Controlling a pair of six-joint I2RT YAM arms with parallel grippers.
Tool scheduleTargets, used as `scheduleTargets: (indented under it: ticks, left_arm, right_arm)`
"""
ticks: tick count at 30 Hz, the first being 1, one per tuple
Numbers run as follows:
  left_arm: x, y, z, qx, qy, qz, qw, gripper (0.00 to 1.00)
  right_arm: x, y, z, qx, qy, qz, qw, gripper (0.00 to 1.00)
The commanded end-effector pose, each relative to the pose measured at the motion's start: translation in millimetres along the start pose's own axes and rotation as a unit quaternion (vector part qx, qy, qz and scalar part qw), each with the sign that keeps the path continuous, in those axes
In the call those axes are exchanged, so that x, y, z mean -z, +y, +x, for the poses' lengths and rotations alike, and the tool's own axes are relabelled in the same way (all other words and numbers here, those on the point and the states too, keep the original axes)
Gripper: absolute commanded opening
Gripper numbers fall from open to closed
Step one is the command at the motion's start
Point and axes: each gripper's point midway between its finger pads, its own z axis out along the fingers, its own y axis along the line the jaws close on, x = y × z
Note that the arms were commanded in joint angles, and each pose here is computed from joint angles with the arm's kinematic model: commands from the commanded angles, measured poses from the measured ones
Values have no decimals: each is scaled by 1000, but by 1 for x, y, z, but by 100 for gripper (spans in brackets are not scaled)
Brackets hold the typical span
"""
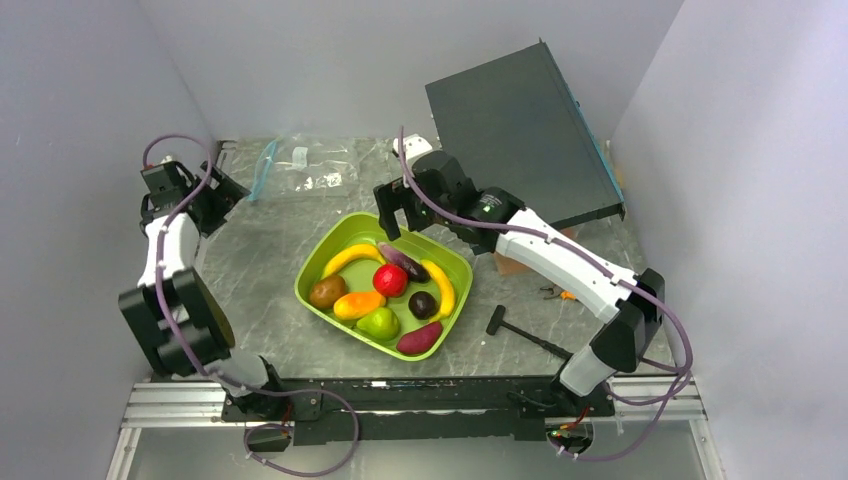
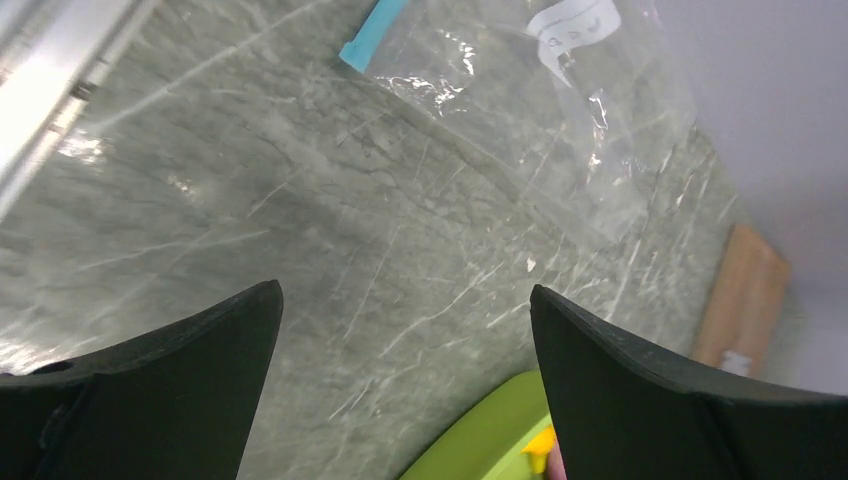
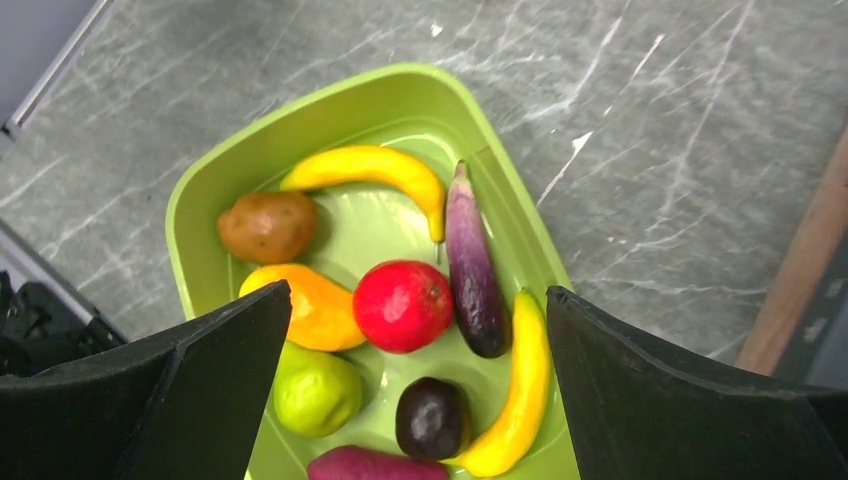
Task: Place the food in the zip-top bag and seal the zipper
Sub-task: Pick up the zipper food storage bag at the center of the board.
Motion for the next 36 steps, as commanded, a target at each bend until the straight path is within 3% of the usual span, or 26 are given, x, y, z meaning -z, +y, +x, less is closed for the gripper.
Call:
scheduleTargets:
  ticks: [1, 4, 8, 16, 31, 36]
  left_arm:
    - [-31, -23, -3, 91, 27, 95, 991, 99]
    - [-52, -10, -6, 153, -1, 85, 985, 99]
    - [-71, 0, -20, 206, -80, 104, 970, 99]
    - [-109, 17, -15, 276, -133, 170, 937, 99]
    - [-153, 47, 2, 316, -116, 155, 929, 70]
    - [-168, 37, 3, 326, -97, 174, 924, 60]
  right_arm:
    - [2, 22, -1, -5, -17, -65, 998, 100]
    - [4, 32, 1, -3, -24, -96, 995, 100]
    - [5, 27, 3, -4, -23, -85, 996, 100]
    - [15, 28, -2, -17, -43, -89, 995, 100]
    - [33, 31, -16, -48, -62, -96, 992, 100]
    - [36, 30, -15, -55, -59, -92, 993, 100]
